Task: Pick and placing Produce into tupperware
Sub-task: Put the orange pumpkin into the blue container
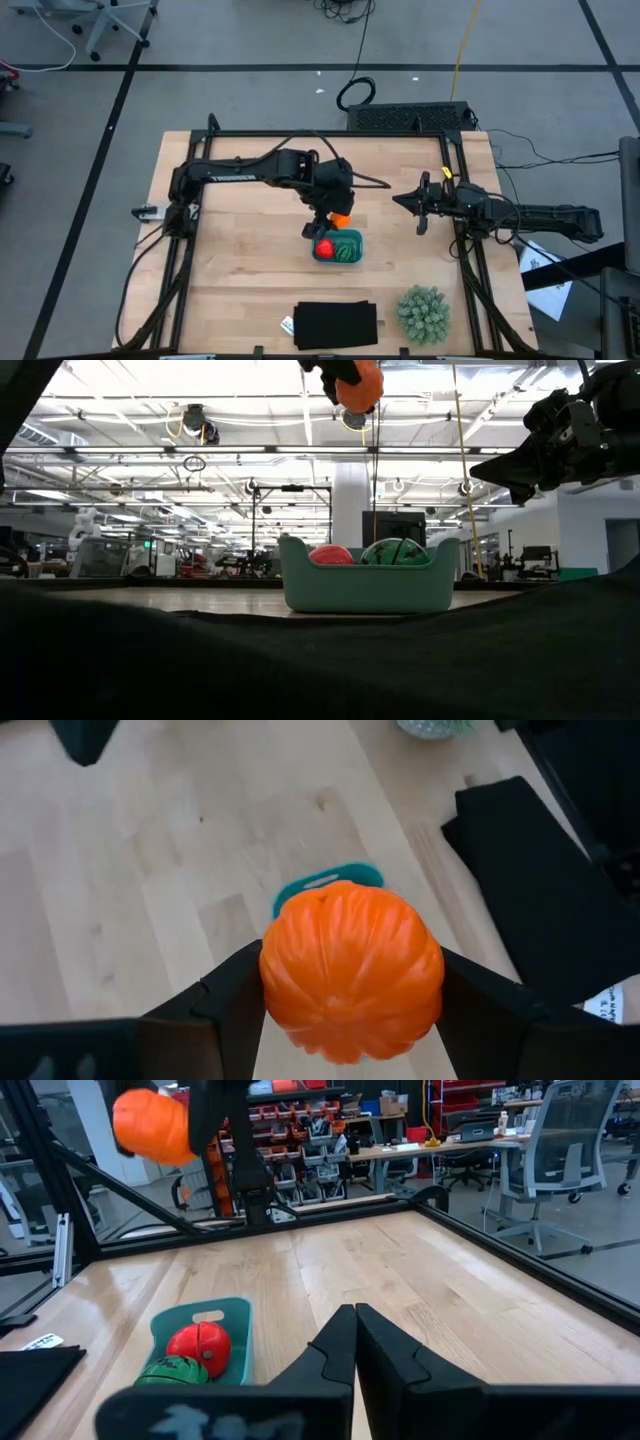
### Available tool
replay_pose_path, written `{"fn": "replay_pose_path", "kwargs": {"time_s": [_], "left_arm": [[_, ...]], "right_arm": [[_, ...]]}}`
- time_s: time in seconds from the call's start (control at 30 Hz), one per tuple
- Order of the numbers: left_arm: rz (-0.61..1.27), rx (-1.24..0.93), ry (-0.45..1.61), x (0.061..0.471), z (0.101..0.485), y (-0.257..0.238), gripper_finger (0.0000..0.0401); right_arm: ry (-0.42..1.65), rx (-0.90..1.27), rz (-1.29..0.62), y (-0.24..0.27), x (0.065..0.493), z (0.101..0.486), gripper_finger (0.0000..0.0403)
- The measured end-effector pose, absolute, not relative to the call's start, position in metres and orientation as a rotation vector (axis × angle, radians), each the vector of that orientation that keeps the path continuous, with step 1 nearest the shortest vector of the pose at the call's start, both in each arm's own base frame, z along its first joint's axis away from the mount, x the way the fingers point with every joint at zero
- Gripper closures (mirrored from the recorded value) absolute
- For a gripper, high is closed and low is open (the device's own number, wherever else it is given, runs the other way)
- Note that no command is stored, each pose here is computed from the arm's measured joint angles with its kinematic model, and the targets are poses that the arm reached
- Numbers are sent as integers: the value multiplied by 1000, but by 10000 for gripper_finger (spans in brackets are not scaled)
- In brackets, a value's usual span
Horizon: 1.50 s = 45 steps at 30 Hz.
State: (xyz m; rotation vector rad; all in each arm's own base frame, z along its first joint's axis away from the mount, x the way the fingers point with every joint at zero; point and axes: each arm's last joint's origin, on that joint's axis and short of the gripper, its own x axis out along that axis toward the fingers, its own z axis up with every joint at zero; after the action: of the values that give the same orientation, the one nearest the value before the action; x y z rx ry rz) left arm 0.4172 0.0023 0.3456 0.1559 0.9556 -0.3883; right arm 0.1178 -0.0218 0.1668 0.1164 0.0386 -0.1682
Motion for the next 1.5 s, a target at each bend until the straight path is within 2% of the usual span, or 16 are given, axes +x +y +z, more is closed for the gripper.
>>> {"fn": "replay_pose_path", "kwargs": {"time_s": [0.33, 0.57, 0.83, 1.27, 1.5], "left_arm": [[-525, 213, 864, 425, 331, -5, 164], [-635, 280, 812, 431, 301, -13, 164], [-601, 278, 746, 440, 269, -8, 164], [-509, 186, 645, 445, 237, 6, 164], [-565, 289, 652, 440, 220, 1, 164]], "right_arm": [[38, 116, -168, -22, 118, 167, 403], [39, 116, -168, -22, 118, 167, 403], [39, 116, -168, -22, 118, 167, 403], [37, 116, -168, -22, 118, 167, 403], [38, 116, -168, -22, 118, 167, 403]]}}
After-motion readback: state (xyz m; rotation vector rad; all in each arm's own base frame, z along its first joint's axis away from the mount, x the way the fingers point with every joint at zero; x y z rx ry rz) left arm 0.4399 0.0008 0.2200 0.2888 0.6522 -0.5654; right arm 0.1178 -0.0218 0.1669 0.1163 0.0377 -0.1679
